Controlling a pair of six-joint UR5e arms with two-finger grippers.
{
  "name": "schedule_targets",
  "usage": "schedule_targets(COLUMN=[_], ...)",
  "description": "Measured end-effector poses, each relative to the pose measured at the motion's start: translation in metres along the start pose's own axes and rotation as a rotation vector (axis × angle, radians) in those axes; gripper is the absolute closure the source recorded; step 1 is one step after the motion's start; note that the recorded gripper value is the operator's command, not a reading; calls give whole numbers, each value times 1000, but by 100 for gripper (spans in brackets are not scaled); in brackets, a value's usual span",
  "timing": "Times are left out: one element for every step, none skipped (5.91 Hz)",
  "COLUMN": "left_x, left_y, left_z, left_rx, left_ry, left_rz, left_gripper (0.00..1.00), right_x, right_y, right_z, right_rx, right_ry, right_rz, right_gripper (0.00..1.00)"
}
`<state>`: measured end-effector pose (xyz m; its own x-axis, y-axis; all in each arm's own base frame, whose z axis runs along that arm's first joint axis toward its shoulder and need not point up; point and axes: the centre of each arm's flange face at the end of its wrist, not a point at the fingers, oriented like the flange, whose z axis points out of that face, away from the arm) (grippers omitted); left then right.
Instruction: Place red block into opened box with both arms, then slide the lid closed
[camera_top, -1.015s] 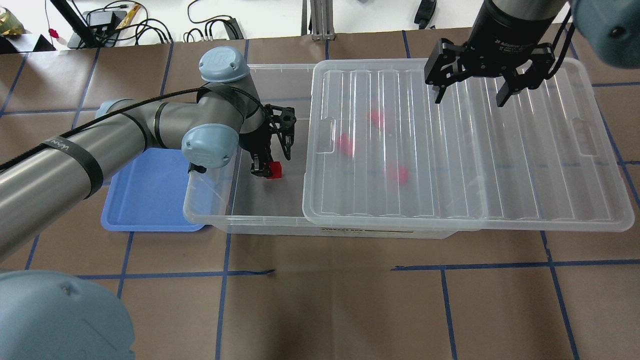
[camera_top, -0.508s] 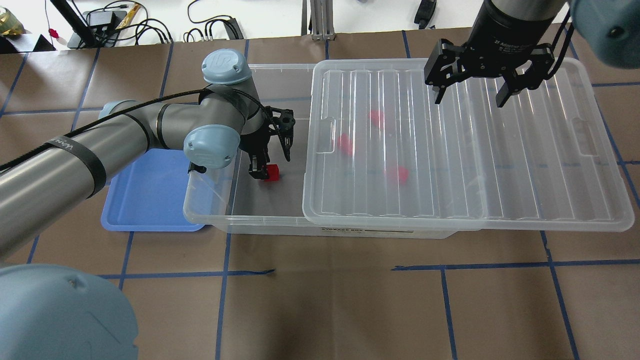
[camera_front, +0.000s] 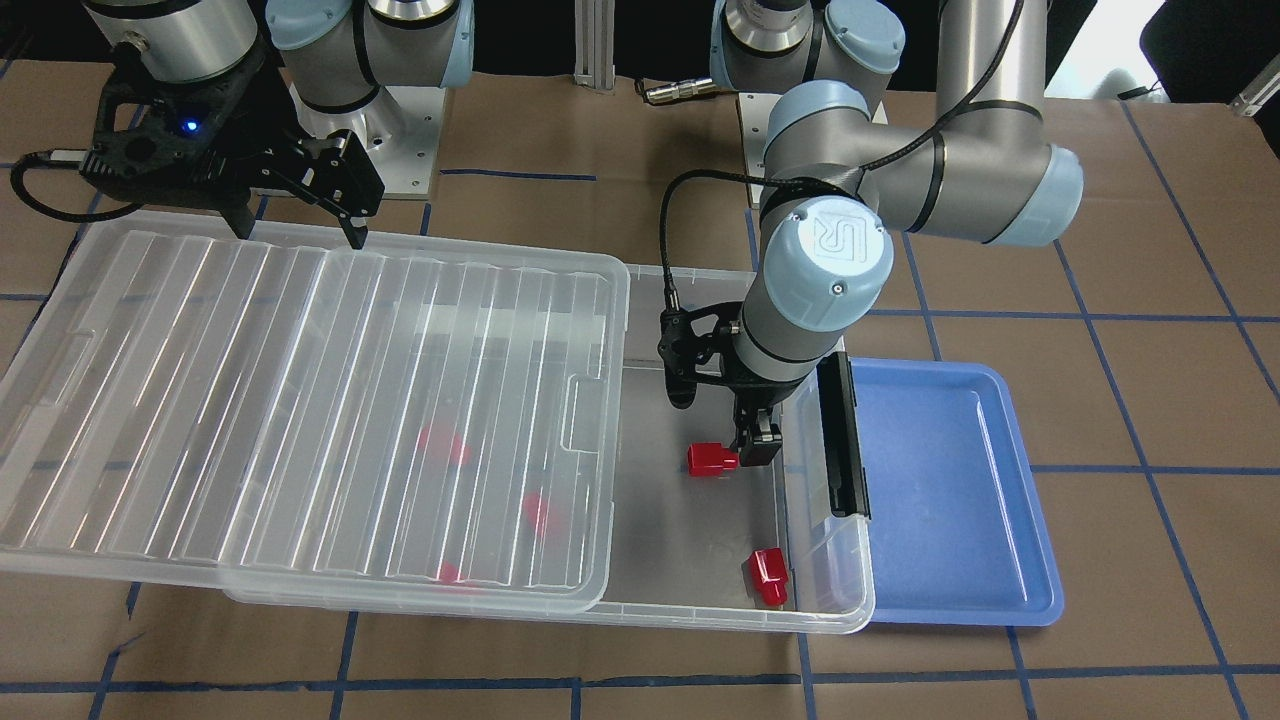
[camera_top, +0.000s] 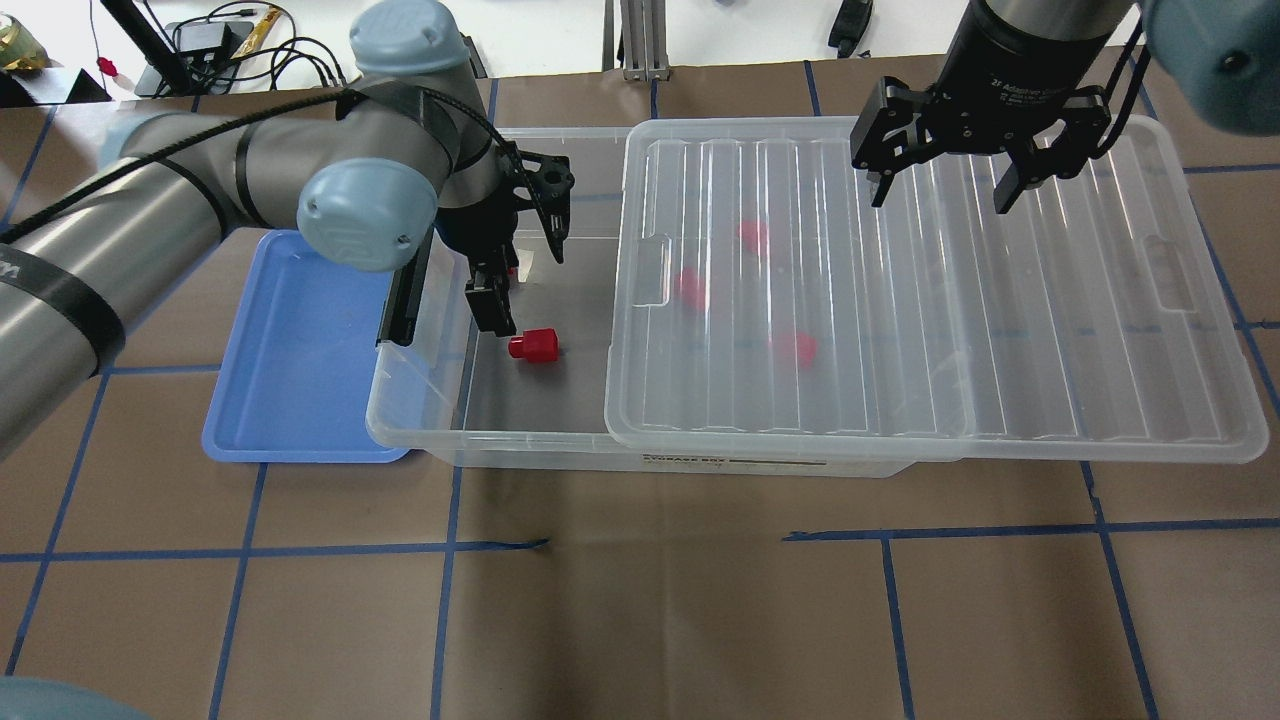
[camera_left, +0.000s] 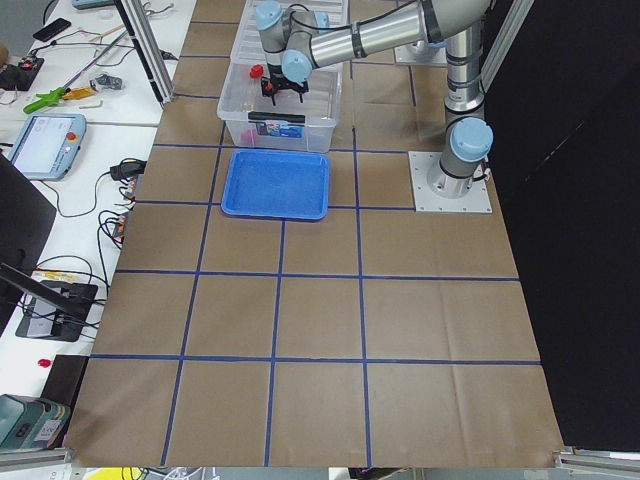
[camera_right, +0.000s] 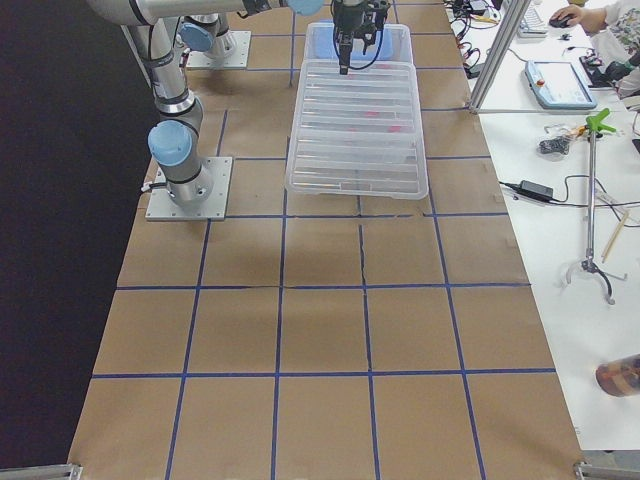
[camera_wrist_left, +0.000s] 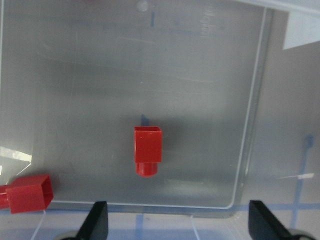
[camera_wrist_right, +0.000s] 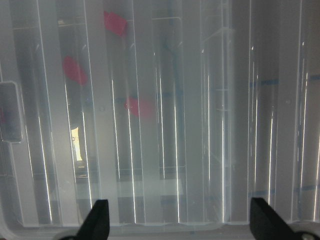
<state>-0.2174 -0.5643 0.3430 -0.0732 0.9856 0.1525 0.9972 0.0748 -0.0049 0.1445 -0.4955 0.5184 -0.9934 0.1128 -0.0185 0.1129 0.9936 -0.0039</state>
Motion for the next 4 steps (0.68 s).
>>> schedule_targets(left_x=[17, 35, 54, 68], left_y=[1, 2, 6, 9], left_z=[-54, -99, -133, -150], left_rx=[-4, -8, -14, -16], left_ry=[37, 59, 56, 33], left_rz=[-27, -91, -228, -412], left_gripper=[2, 2, 2, 2], right_x=[11, 31, 64, 108], right_y=[-4, -12, -22, -31], right_z=[0, -1, -1, -1], right_rx=[-1, 1, -1, -4], right_ry=[-1, -1, 1, 1], right_rz=[14, 15, -1, -23], right_gripper=[0, 0, 0, 0])
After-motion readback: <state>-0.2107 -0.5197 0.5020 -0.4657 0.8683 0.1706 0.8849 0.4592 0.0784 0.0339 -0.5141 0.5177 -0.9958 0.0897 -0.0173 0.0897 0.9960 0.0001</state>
